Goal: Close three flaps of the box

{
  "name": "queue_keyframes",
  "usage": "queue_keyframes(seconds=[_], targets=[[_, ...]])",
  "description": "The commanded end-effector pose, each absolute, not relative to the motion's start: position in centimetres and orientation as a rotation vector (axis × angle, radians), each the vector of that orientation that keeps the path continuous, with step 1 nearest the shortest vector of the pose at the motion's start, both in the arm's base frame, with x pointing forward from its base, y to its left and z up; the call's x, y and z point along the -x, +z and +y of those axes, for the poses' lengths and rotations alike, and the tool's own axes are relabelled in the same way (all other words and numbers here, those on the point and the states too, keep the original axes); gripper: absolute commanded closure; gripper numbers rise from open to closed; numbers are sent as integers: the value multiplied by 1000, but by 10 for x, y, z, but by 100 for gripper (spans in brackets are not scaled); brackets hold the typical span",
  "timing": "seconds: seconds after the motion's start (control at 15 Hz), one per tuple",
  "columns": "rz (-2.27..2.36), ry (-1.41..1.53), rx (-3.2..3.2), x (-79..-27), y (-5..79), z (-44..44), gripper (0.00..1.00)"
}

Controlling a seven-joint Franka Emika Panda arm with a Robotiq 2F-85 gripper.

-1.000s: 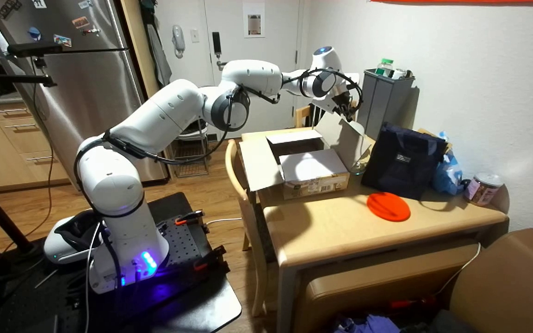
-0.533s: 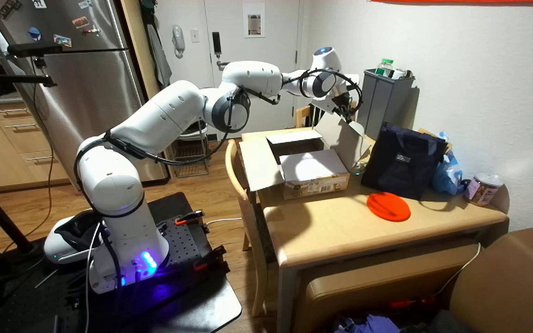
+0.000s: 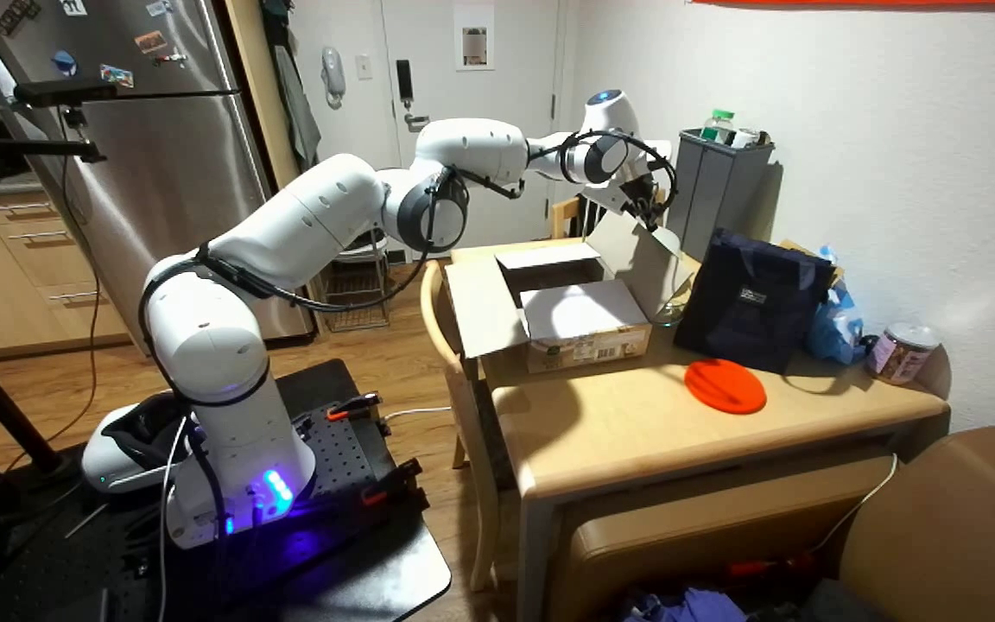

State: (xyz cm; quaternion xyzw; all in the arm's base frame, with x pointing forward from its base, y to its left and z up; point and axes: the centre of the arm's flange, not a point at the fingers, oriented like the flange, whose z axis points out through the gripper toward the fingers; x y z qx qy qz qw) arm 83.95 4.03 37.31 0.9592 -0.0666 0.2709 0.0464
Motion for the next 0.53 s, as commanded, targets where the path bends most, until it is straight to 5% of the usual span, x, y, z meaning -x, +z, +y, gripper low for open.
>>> queue_keyframes(seconds=[0.0, 0.47], targets=[[-206, 644, -2899, -850, 383, 42, 100], [-224, 172, -2888, -821, 385, 41, 100]])
